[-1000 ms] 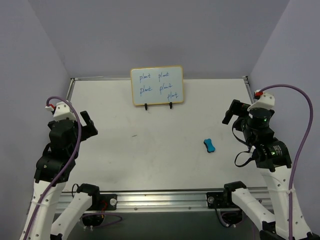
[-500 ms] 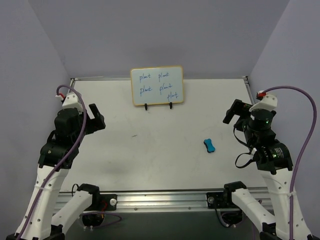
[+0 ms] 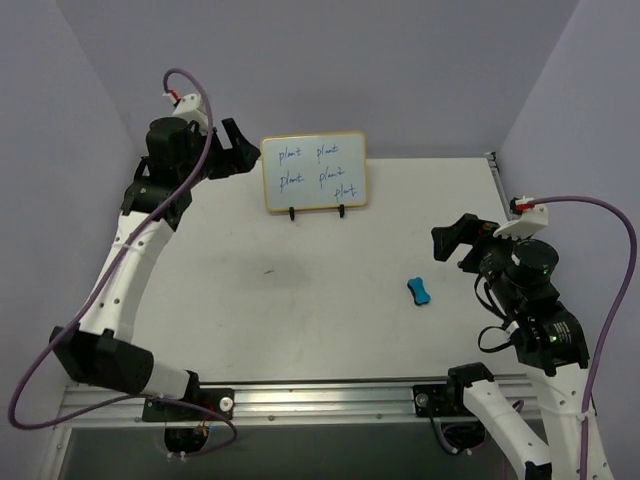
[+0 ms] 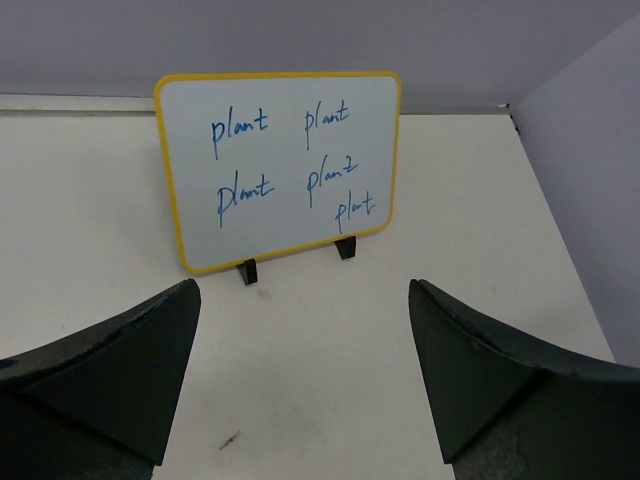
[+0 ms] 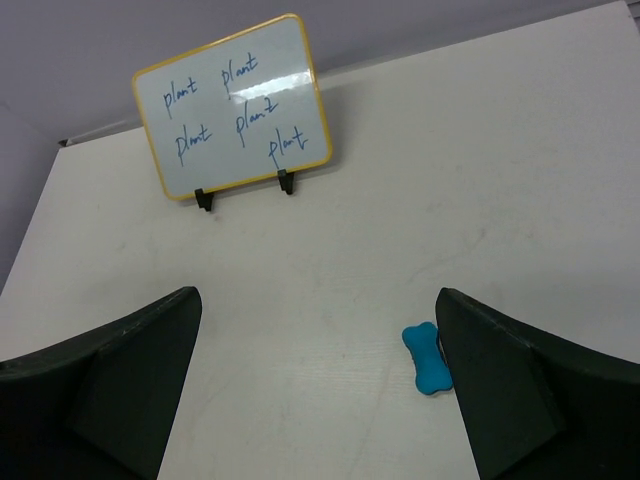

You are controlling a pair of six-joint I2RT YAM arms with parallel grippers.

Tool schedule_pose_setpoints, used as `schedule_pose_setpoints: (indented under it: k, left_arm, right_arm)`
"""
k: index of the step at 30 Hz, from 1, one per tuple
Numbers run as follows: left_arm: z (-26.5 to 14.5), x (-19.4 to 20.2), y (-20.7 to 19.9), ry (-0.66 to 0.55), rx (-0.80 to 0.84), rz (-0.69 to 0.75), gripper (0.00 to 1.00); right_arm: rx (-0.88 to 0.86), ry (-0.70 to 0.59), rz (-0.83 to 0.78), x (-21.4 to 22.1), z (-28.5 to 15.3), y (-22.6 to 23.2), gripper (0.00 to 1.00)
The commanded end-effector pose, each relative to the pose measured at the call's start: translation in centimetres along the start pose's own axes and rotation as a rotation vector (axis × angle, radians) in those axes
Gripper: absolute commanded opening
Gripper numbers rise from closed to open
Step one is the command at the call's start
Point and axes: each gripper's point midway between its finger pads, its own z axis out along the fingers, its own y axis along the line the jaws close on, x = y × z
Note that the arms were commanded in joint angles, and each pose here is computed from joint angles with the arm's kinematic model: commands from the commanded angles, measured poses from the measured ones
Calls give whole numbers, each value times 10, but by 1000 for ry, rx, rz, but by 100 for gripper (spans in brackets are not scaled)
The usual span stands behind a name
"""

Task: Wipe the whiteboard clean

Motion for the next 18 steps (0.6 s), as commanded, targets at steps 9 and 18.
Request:
schedule_pose_setpoints:
  k: [9, 18]
  left_arm:
    - [127, -22, 108, 33, 18, -150, 94]
    - [202, 15, 134, 103, 352, -83, 94]
  right_arm:
    - [-25, 52, -74, 13, -19, -1, 100]
    - [-20, 113, -106, 31, -13, -6, 100]
